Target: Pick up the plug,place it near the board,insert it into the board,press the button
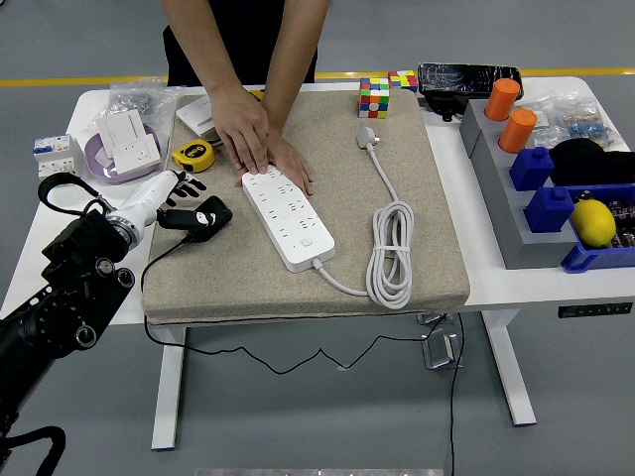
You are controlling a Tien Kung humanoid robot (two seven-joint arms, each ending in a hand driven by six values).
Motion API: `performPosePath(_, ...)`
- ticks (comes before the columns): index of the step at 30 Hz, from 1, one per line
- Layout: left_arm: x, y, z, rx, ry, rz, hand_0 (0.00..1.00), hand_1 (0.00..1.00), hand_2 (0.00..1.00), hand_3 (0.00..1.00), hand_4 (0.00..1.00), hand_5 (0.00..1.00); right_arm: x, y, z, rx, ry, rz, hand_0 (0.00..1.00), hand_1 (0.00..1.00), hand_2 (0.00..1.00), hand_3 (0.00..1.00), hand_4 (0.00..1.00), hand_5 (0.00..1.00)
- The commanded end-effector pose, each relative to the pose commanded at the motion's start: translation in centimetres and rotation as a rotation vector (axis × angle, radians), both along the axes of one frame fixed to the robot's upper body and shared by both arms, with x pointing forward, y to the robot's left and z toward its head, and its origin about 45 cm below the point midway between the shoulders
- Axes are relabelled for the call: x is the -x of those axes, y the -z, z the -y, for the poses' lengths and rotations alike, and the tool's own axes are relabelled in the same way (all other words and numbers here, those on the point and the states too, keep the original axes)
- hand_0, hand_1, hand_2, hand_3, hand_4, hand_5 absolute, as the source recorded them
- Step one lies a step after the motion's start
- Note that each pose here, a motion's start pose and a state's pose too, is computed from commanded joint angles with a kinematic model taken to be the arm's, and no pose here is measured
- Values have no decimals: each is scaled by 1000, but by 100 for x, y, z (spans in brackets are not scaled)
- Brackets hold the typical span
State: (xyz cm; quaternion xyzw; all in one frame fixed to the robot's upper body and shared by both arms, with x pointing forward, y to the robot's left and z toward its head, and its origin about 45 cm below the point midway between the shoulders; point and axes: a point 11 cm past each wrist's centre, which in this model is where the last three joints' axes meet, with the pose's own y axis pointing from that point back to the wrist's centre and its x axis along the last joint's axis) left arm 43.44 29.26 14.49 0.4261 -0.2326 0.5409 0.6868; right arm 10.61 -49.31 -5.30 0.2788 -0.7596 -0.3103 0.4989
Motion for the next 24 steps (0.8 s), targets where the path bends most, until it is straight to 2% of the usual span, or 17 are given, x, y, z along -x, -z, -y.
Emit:
performPosePath(1,3,4,-2,6,0,-3,866,952,925,943,998,827,2,0,1,0,0,0,946,914,836,818,998,998)
performPosePath(2,7,12,-3,11,1,-10,996,998,998,998,998,903,5,0,2,0,0,-1,946,913,836,817,998,998)
performPosePath(5,11,7,-17,43,-10,-8,996,998,998,998,998,903,12,2,2,0,0,-2,946,913,836,817,998,998)
performPosePath(7,4,-38,-42,99,-40,18,996,998,998,998,998,903,10,3,-1,0,0,-3,946,913,836,817,998,998)
performPosePath(8,-1,-69,-57,137,-60,34,998,998,998,998,998,998,8,4,-3,0,0,-2,946,914,836,817,998,998)
performPosePath(12,7,-220,-155,346,-177,117,998,998,998,998,998,998,9,9,-13,-2,0,-2,946,914,836,817,998,998)
performPosePath(16,72,-377,-295,570,-272,193,975,998,963,967,998,998,29,17,-18,-4,2,-5,946,914,835,817,998,998)
performPosePath(19,162,-481,-422,720,-326,247,975,998,963,967,998,998,47,26,-26,-6,5,-7,946,914,835,817,998,998)
performPosePath(20,183,-503,-442,762,-336,256,904,889,846,858,998,998,49,28,-28,-7,6,-7,946,914,834,817,998,998)
performPosePath(24,336,-618,-548,965,-383,310,904,889,846,858,998,998,58,38,-43,-11,10,-7,946,914,834,817,998,998)
